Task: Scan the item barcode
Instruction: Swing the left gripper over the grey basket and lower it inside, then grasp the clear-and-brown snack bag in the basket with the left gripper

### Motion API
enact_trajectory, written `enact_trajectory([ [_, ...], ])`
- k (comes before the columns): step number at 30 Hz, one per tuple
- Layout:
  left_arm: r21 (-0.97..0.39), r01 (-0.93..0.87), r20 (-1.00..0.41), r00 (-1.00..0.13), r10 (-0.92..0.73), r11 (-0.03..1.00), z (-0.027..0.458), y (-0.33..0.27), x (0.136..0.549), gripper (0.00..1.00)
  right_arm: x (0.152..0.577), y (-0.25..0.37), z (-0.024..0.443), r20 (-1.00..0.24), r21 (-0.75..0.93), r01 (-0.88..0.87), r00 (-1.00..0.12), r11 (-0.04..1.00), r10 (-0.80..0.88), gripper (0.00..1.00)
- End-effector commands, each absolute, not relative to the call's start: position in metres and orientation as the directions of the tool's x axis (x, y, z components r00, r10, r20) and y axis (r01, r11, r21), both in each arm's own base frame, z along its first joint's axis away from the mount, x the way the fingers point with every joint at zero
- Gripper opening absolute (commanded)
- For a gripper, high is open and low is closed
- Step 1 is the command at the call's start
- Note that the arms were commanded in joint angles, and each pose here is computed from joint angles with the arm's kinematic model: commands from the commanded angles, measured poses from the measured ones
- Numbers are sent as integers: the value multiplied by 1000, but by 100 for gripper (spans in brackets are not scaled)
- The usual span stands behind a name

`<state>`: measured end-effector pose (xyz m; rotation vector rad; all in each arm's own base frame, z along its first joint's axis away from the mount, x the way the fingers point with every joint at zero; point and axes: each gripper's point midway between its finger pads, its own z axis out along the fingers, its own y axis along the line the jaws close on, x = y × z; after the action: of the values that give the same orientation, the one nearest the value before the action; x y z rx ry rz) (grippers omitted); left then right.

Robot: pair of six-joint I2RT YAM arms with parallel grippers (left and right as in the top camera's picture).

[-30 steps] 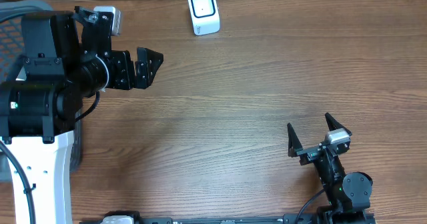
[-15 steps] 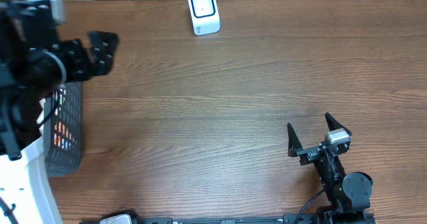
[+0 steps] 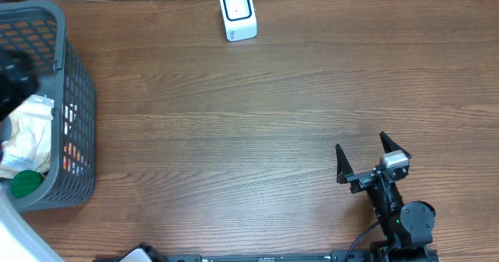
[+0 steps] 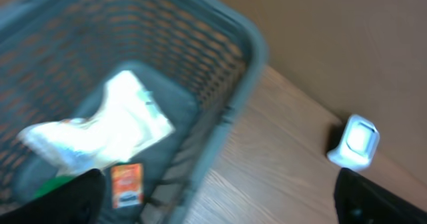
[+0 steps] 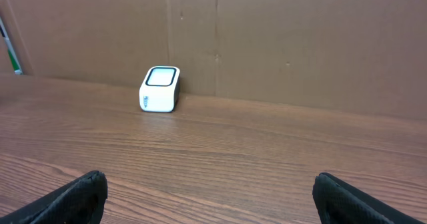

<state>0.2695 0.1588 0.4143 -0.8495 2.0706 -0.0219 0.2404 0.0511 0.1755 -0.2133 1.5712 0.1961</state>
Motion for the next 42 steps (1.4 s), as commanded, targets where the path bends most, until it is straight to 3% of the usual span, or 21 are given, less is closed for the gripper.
enact_trajectory([
  [1, -333, -688, -692, -286, -663, 645, 410, 193, 253, 88, 241, 48, 173, -1000, -6, -242, -7, 970, -8, 100],
  [3, -317, -762, -651, -259, -714, 565, 395, 209, 244, 88, 241, 48, 173, -1000, -6, -242, -7, 970, -8, 100],
  [6, -280, -821, -597, -258, -760, 498, 373, 225, 239, 100, 241, 48, 173, -1000, -6, -242, -7, 970, -8, 100],
  [14, -187, -876, -526, -294, -798, 445, 325, 261, 253, 100, 241, 48, 173, -1000, -6, -242, -7, 970, -8, 100],
  [16, -168, -866, -517, -329, -791, 470, 310, 270, 263, 94, 241, 48, 173, -1000, -6, -242, -7, 970, -8, 100],
  [22, -160, -798, -475, -454, -754, 582, 261, 280, 298, 91, 241, 48, 173, -1000, -6, -242, -7, 970, -8, 100],
  [25, -160, -718, -467, -550, -693, 677, 240, 277, 315, 82, 241, 48, 173, -1000, -6, -242, -7, 970, -8, 100],
  [29, -138, -679, -453, -604, -656, 721, 215, 282, 326, 82, 241, 48, 173, -1000, -6, -242, -7, 970, -8, 100],
  [32, -114, -655, -432, -644, -631, 747, 196, 289, 331, 77, 241, 48, 173, -1000, -6, -242, -7, 970, -8, 100],
  [34, -103, -638, -415, -669, -616, 763, 183, 293, 335, 80, 241, 48, 173, -1000, -6, -242, -7, 970, -8, 100],
  [37, -82, -595, -383, -722, -576, 800, 162, 296, 339, 100, 241, 48, 173, -1000, -6, -242, -7, 970, -8, 100],
  [42, -35, -521, -383, -781, -493, 853, 149, 303, 344, 100, 241, 48, 173, -1000, -6, -242, -7, 970, -8, 100],
])
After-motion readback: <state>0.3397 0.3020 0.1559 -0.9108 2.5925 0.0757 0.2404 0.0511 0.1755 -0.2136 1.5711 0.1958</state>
